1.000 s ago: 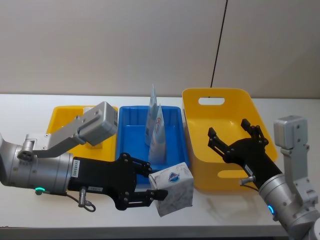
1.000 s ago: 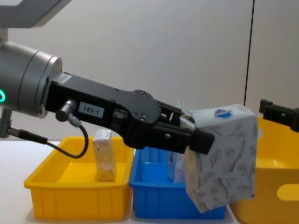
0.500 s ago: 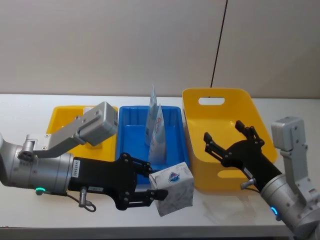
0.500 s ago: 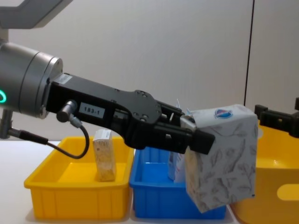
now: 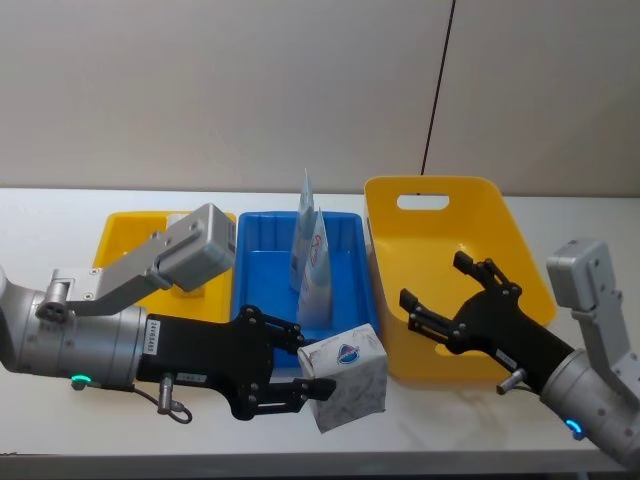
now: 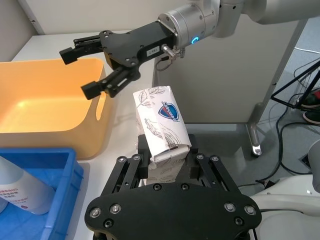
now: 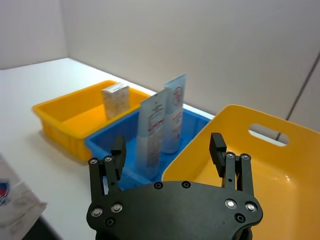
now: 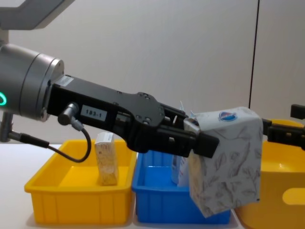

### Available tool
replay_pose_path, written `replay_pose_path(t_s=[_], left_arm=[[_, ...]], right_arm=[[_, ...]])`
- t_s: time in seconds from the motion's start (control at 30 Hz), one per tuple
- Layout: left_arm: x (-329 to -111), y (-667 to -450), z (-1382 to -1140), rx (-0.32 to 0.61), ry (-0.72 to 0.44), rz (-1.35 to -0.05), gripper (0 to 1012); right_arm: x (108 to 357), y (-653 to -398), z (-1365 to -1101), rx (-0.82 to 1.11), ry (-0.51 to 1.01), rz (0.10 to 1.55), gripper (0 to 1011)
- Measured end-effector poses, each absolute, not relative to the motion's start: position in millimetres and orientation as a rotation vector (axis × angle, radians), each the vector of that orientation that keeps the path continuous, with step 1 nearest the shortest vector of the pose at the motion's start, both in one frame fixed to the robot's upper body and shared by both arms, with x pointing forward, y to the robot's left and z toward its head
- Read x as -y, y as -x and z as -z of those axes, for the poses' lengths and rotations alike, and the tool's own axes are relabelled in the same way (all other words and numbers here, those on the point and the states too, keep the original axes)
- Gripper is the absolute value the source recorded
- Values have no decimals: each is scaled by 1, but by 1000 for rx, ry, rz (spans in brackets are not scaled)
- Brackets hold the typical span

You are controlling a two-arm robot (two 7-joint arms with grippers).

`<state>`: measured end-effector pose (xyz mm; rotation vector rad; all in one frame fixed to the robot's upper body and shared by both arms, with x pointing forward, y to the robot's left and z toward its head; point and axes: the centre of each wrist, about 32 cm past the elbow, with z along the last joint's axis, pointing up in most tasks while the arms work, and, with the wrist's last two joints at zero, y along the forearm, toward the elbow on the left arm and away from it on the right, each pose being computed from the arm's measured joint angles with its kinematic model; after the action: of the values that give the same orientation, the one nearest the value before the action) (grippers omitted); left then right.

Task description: Bimanual collaborative sorting of washing and personal care products

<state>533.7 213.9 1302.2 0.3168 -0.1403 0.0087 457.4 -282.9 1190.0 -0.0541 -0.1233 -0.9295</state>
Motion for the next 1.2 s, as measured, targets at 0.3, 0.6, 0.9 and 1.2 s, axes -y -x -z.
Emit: replay_pose_path(t_s=[0.3, 0.6, 0.9, 1.2], left_arm=[[-214, -534, -1302, 140, -317, -9, 383], [-214, -534, -1302, 140, -317, -9, 383], [-214, -534, -1302, 140, -317, -9, 383], [-214, -534, -1302, 140, -317, -9, 383]], right_arm=[[303, -463, -1195, 149, 94, 785, 1002], [319, -468, -1202, 168, 135, 647, 1002], [335, -475, -1213, 180, 193, 490, 1002], [347, -483, -1225, 161, 273, 325, 1002]])
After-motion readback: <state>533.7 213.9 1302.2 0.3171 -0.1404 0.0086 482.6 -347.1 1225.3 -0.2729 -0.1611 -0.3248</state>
